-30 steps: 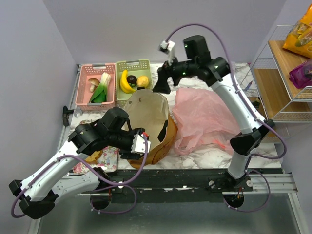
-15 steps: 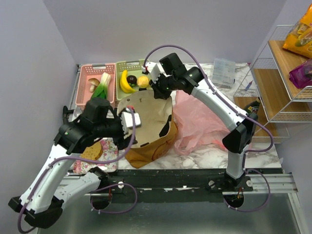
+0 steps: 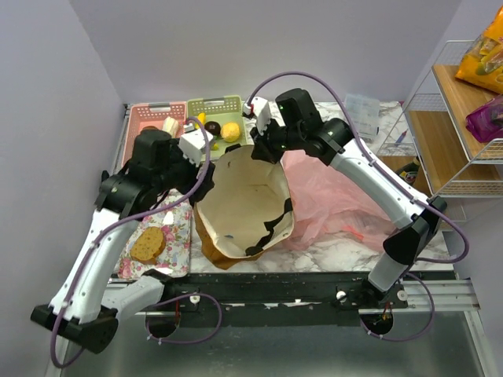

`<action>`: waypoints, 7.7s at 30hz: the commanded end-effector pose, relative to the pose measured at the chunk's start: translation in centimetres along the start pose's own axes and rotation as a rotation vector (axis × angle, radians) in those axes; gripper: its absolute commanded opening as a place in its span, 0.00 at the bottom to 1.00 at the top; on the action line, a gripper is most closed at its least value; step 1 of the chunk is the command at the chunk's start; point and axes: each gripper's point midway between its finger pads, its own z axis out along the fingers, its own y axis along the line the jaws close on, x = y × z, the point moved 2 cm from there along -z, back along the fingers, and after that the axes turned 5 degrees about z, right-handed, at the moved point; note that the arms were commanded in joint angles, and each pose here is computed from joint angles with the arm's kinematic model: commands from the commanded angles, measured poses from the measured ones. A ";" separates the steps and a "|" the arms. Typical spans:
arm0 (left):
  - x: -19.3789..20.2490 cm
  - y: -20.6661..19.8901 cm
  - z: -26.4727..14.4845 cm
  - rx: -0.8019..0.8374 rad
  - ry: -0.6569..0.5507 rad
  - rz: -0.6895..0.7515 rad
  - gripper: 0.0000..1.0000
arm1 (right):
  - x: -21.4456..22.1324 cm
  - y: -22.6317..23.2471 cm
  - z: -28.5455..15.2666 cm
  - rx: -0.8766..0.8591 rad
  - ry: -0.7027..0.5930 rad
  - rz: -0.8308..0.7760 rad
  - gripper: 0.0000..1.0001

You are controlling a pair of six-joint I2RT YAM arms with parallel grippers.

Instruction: Untie the knot of the grocery bags and take out the mixed food

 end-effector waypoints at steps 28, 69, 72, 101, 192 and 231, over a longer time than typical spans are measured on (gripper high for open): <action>3.7 -5.7 -1.2 0.244 -0.030 0.168 0.00 | 2.3 3.6 -9.2 -0.063 -0.107 0.037 0.86; 2.5 -3.8 -0.3 0.207 -0.027 0.073 0.00 | 37.7 -15.9 1.3 0.508 0.567 0.678 0.39; 2.3 -3.7 -0.2 0.205 -0.022 0.069 0.00 | 34.4 -14.6 1.2 0.349 0.448 0.635 0.03; -2.3 -2.9 2.2 0.245 -0.079 -0.202 0.00 | -1.0 11.8 -15.7 -0.467 -0.362 -0.271 0.01; 0.0 1.0 6.5 0.369 0.122 -0.497 0.00 | 0.9 15.1 -0.8 -0.148 -0.001 -0.630 0.91; 1.0 0.6 7.0 0.395 0.140 -0.497 0.00 | -1.3 10.2 -10.2 0.117 -0.201 -0.255 0.94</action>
